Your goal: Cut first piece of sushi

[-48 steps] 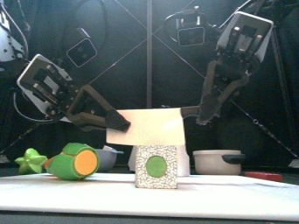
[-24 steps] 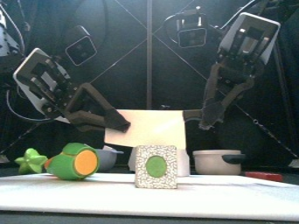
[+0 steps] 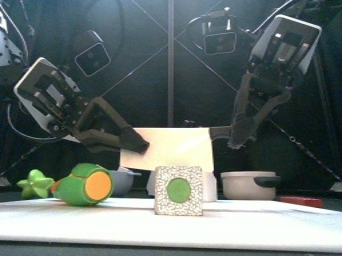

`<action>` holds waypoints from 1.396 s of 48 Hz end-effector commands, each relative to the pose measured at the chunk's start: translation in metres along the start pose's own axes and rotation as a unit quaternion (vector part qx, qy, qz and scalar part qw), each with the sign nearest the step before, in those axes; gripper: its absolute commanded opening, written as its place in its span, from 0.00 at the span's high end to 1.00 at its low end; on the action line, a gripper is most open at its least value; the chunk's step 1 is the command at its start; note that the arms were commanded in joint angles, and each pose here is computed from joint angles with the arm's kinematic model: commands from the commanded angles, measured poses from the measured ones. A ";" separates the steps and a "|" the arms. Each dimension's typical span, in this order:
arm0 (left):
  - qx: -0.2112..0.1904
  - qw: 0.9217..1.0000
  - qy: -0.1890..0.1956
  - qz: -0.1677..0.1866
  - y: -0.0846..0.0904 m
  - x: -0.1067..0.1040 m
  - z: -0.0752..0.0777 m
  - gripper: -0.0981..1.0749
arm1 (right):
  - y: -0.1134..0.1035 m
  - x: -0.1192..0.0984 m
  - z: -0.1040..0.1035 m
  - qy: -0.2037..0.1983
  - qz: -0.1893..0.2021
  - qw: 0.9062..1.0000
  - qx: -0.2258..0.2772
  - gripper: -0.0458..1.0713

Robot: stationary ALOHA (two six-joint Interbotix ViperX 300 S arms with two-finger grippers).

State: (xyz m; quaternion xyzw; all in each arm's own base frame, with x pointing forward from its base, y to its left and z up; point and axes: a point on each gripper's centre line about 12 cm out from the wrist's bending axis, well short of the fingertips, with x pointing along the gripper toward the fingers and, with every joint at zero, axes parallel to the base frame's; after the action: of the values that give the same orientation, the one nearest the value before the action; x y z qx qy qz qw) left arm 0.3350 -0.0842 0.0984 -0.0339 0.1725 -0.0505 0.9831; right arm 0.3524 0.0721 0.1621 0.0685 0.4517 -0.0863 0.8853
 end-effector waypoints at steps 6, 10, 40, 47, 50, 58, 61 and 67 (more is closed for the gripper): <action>0.006 1.000 0.002 -0.010 -0.006 0.001 -0.001 0.58 | -0.004 -0.003 0.006 -0.005 -0.005 1.000 0.006 0.58; 0.005 1.000 0.003 -0.009 -0.005 0.001 -0.002 0.58 | -0.004 -0.003 0.006 -0.005 -0.006 1.000 0.007 0.58; 0.005 0.998 0.056 0.005 0.000 0.010 -0.031 0.58 | 0.002 0.027 -0.006 0.024 -0.006 1.000 0.002 0.58; 0.003 0.997 0.071 0.005 -0.001 0.012 -0.033 0.58 | 0.001 0.028 -0.006 0.023 -0.007 1.000 0.002 0.58; 0.001 0.997 0.076 0.008 0.001 0.013 -0.033 0.58 | 0.001 0.028 -0.006 0.023 -0.007 1.000 0.001 0.58; -0.003 0.995 0.097 0.014 0.007 0.014 -0.038 0.58 | 0.002 0.027 -0.003 0.020 -0.005 1.000 0.003 0.58; -0.004 0.994 0.110 0.015 0.007 0.013 -0.040 0.58 | 0.003 0.027 -0.001 0.018 -0.005 1.000 0.003 0.58; -0.006 0.991 0.136 0.014 0.006 0.011 -0.043 0.58 | 0.005 0.025 0.004 0.012 -0.004 1.000 0.001 0.58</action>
State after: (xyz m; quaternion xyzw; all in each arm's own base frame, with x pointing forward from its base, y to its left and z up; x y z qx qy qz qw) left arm 0.3401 -0.0816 0.0632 -0.0346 0.2662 -0.0375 0.9626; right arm 0.3614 0.0765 0.1281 0.0604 0.4832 -0.0874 0.8690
